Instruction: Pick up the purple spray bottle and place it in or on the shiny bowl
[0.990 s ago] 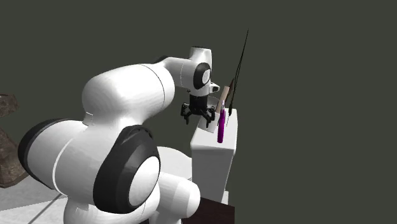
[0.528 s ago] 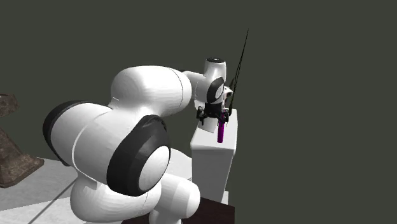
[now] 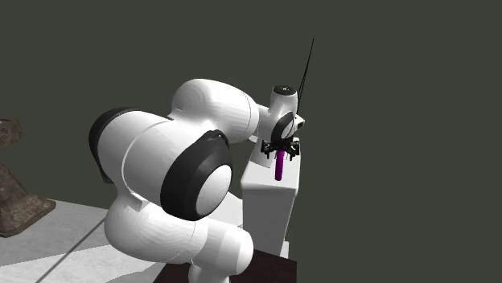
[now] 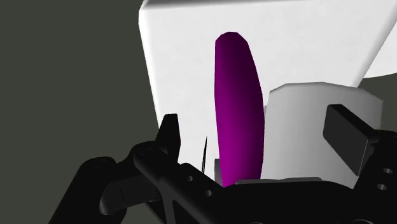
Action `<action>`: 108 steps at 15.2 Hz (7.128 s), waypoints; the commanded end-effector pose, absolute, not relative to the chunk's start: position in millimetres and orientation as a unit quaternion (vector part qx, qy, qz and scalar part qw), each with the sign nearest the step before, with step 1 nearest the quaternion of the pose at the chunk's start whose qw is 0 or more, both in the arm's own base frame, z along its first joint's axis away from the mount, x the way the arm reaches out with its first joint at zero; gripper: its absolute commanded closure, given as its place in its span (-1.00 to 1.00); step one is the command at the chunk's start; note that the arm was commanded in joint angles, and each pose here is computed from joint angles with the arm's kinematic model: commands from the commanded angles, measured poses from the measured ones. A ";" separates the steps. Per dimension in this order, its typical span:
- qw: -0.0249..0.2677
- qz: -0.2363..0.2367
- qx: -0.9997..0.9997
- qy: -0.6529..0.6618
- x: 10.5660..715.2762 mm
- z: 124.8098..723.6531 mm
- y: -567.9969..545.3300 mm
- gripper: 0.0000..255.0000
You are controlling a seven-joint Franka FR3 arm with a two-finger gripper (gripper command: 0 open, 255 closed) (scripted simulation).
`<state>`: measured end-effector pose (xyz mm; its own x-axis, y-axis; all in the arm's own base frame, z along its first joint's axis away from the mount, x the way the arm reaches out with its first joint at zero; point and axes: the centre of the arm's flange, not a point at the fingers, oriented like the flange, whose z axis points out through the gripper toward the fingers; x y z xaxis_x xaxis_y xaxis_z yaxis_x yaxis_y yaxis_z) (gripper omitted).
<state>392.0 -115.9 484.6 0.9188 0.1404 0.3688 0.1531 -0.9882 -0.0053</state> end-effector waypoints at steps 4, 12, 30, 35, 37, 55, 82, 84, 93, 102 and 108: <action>0.017 -0.188 -0.979 -0.075 402.8 457.0 -114.5 -1.00; 0.017 -0.188 -0.979 -0.075 402.7 457.0 -114.5 -1.00; 0.017 -0.188 -0.979 -0.075 402.8 499.2 -114.5 1.00; 0.017 -0.188 -0.979 -0.075 402.8 525.6 -114.5 1.00; 0.017 -0.188 -0.979 -0.075 402.8 536.2 -114.5 1.00; 0.017 -0.188 -0.979 -0.075 437.6 610.9 -95.7 1.00; 0.017 -0.188 -0.979 -0.075 727.1 583.4 60.4 1.00; 0.017 -0.188 -0.979 -0.075 727.1 572.9 60.4 1.00; 0.017 -0.188 -0.979 -0.075 727.1 542.9 60.4 1.00; 0.017 -0.188 -0.979 -0.075 727.1 542.9 60.4 -1.00; 0.017 -0.188 -0.979 -0.075 708.8 589.3 57.3 -1.00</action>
<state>710.8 57.0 584.4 0.9173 0.1404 0.3727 0.1530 -0.9882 -0.0042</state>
